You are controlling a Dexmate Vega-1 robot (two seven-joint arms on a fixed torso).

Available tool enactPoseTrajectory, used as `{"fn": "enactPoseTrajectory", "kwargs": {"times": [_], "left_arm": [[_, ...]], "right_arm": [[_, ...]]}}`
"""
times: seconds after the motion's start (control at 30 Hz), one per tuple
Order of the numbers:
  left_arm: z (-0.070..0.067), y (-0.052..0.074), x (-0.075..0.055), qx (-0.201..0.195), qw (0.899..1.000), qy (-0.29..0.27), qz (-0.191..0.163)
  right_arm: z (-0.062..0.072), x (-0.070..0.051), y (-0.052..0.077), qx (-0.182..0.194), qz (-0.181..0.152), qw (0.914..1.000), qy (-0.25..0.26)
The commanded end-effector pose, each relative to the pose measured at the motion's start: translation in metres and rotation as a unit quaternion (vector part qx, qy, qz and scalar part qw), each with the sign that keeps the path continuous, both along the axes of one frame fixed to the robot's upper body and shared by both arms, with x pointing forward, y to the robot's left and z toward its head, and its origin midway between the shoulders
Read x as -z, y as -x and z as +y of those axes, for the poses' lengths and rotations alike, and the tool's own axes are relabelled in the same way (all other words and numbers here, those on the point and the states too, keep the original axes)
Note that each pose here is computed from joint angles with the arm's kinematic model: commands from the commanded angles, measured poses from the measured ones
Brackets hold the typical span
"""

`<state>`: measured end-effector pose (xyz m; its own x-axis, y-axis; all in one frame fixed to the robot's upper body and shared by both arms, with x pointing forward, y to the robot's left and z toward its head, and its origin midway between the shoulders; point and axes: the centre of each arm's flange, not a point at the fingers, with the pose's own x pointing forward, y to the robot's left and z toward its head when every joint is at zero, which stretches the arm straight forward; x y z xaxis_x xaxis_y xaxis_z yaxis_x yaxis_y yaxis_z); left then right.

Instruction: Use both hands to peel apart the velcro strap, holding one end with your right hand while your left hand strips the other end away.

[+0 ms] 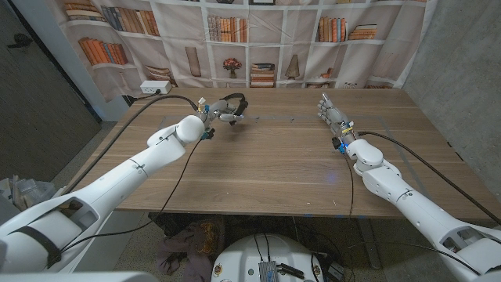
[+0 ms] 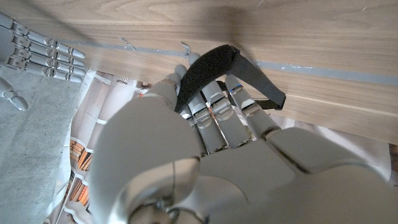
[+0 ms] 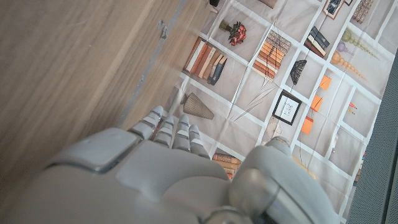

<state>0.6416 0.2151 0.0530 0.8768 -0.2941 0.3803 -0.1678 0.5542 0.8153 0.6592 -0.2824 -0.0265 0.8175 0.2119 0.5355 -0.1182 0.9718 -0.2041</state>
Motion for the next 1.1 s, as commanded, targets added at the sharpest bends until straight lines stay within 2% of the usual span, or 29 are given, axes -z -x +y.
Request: {"fn": "enactPoseTrajectory", "kwargs": {"times": [0.03,0.23,0.47,0.9,1.1], "left_arm": [[-0.019,0.005,-0.013,0.022,0.999,0.025,-0.023],[-0.03,0.002,-0.013,0.042,0.998,0.048,-0.028],[-0.042,-0.006,-0.011,0.085,0.994,0.075,-0.011],[-0.065,-0.011,-0.007,0.113,0.992,0.05,0.001],[-0.072,-0.01,-0.008,0.123,0.992,0.037,0.001]], "right_arm": [[0.002,-0.009,0.007,0.008,-0.013,0.9997,0.02],[0.002,-0.015,0.013,0.016,-0.022,0.9987,0.043],[0.001,-0.021,0.023,0.036,-0.023,0.9956,0.083],[0.001,-0.03,0.039,0.055,-0.03,0.9893,0.132],[0.003,-0.039,0.045,0.065,-0.045,0.9853,0.152]]}}
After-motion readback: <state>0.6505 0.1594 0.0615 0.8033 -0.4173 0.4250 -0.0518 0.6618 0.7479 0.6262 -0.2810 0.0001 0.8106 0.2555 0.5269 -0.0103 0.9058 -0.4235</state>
